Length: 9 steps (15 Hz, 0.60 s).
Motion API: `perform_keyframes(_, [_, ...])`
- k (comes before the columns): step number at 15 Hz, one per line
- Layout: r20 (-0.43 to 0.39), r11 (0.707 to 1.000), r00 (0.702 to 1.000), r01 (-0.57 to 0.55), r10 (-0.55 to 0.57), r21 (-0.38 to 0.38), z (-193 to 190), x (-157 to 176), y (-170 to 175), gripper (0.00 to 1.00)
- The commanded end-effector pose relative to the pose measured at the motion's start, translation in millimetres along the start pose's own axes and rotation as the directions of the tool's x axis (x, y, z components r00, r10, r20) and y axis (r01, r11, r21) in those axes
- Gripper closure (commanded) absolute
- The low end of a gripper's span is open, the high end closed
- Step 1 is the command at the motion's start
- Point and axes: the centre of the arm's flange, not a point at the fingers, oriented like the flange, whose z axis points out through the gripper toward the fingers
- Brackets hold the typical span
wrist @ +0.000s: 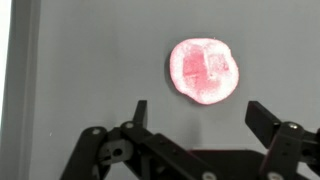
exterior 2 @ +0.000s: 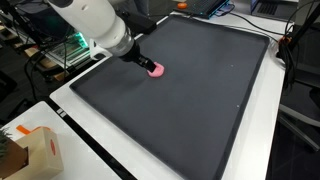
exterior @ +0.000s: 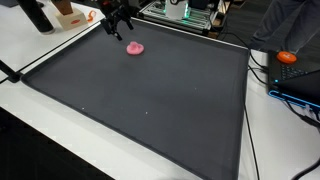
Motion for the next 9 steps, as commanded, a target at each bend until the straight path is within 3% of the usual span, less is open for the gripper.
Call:
perform_keyframes(1, [0.075,1.000,0.997,0.000,0.000,0.003,8.4,27.1,-8.8,0.00])
perform_keyframes(9, [0.098,0.997,0.992,0.079,-0.079,0.008,25.7,44.3,-21.1,0.00])
